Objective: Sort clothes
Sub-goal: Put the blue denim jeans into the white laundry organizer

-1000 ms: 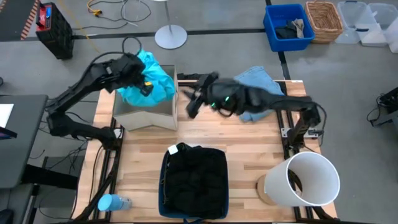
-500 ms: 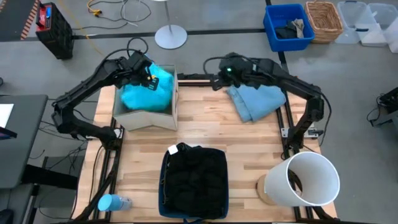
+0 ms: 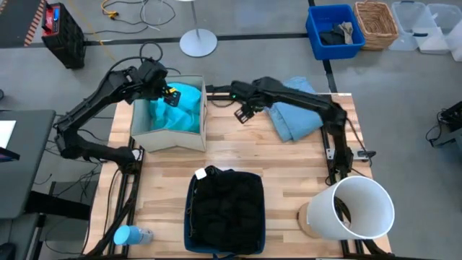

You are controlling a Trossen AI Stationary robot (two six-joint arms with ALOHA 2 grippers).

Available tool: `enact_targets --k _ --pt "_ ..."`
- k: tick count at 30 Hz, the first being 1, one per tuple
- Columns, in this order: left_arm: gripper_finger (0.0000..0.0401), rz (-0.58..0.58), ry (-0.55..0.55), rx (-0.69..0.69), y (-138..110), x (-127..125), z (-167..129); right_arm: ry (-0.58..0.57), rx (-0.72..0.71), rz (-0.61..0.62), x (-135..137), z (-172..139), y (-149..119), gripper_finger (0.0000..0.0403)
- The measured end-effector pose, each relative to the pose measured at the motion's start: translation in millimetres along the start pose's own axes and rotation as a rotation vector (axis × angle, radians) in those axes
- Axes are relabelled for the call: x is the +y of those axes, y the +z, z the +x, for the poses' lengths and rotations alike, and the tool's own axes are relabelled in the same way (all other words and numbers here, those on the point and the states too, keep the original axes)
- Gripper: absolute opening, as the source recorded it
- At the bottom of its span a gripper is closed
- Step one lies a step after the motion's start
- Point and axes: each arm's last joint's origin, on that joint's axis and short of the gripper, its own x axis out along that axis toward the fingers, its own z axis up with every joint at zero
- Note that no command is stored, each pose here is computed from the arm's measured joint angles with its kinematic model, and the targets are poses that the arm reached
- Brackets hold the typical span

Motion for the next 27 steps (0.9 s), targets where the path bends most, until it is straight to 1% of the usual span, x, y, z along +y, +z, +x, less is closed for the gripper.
enact_targets --k 3,5,10,14,19,22,25,27 --pt "0.0233 0.018 -0.014 -0.039 0 3 -8 -0.083 0.144 0.0 1 26 -5 0.0264" --pt "0.0233 0.014 -0.029 -0.054 0 5 -12 -0.132 0.221 -0.001 0 40 -7 0.0276" --pt "0.0234 0.009 -0.071 -0.062 -2 6 -17 -0.167 0.292 -0.034 -4 67 -2 0.0283" --pt "0.0234 0.013 -0.087 -0.061 -3 6 -19 -0.195 0.33 0.008 -19 79 2 0.0283" --pt "0.0234 0.004 -0.133 -0.067 -5 8 -26 -0.202 0.323 0.046 -40 83 10 0.0283" --pt "0.0234 -0.014 -0.143 -0.079 -7 9 -31 -0.182 0.274 0.077 -48 79 13 0.0283" --pt "0.0234 -0.03 -0.151 -0.095 -9 11 -37 -0.151 0.205 0.102 -54 74 8 0.0283" --pt "0.0234 -0.041 -0.156 -0.107 -10 14 -41 -0.137 0.192 0.115 -59 77 0 0.0283"
